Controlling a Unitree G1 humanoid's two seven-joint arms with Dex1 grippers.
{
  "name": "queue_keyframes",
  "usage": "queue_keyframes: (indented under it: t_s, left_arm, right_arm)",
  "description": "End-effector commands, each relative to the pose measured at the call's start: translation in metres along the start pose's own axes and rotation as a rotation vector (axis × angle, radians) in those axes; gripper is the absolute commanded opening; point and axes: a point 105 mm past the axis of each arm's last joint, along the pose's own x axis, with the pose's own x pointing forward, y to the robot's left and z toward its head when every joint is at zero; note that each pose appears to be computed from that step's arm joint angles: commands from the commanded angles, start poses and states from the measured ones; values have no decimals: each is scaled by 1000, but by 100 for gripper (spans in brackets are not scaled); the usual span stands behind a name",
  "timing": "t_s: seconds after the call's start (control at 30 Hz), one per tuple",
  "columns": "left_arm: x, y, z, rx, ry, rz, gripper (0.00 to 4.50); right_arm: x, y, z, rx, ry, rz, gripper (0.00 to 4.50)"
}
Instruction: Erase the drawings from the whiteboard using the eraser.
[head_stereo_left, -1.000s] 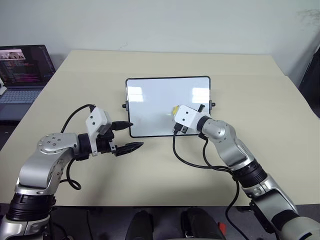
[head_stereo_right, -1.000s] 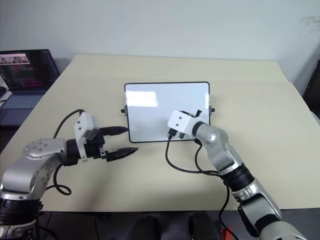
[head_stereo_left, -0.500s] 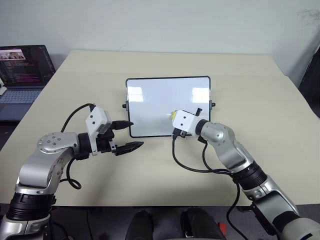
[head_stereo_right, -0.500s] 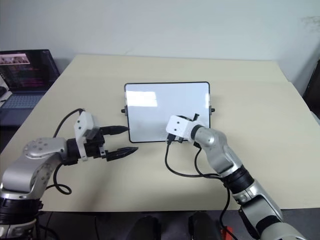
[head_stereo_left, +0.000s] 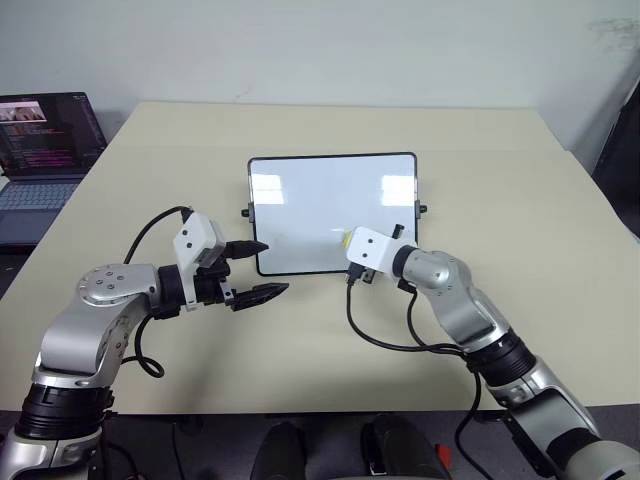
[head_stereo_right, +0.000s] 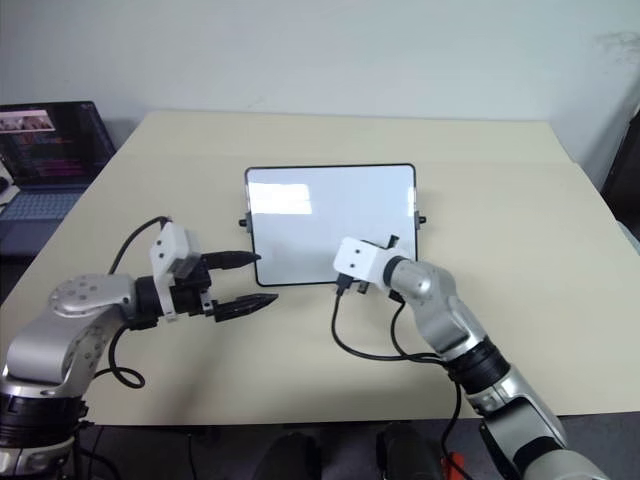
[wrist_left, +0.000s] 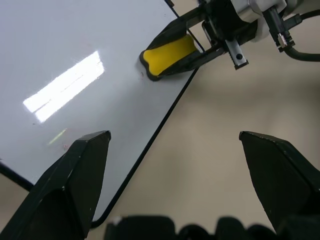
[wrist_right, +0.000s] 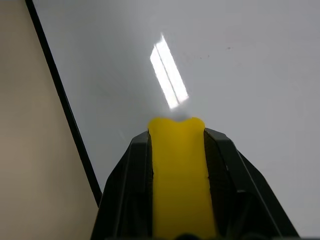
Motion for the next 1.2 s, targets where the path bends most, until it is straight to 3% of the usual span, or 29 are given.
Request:
queue_keyframes:
  t_s: [0.03, 0.13, 0.3, 0.43, 0.73, 0.97, 1.2]
  left_arm:
    - [-2, 1, 10, 43, -24, 2, 450]
    - [-2, 1, 11, 45, -24, 6, 450]
    - [-2, 1, 10, 43, -25, 9, 450]
    - [-1, 0, 10, 43, -28, 8, 450]
    - [3, 1, 11, 46, -38, -5, 450]
    - [7, -5, 21, 81, -62, -34, 450]
    - [29, -21, 41, 179, -120, -149, 450]
  right_arm:
    - [4, -20, 14, -23, -47, -89, 110]
    - [5, -33, 17, -39, -63, -148, 110]
    - [-3, -5, -16, -25, 48, 20, 110]
    - [-15, -9, -28, -29, 83, 7, 110]
    - [-24, -29, -13, 46, 19, -86, 110]
    - [-69, -41, -10, 244, -48, -150, 110]
    - [-131, -31, -51, 490, 83, -308, 110]
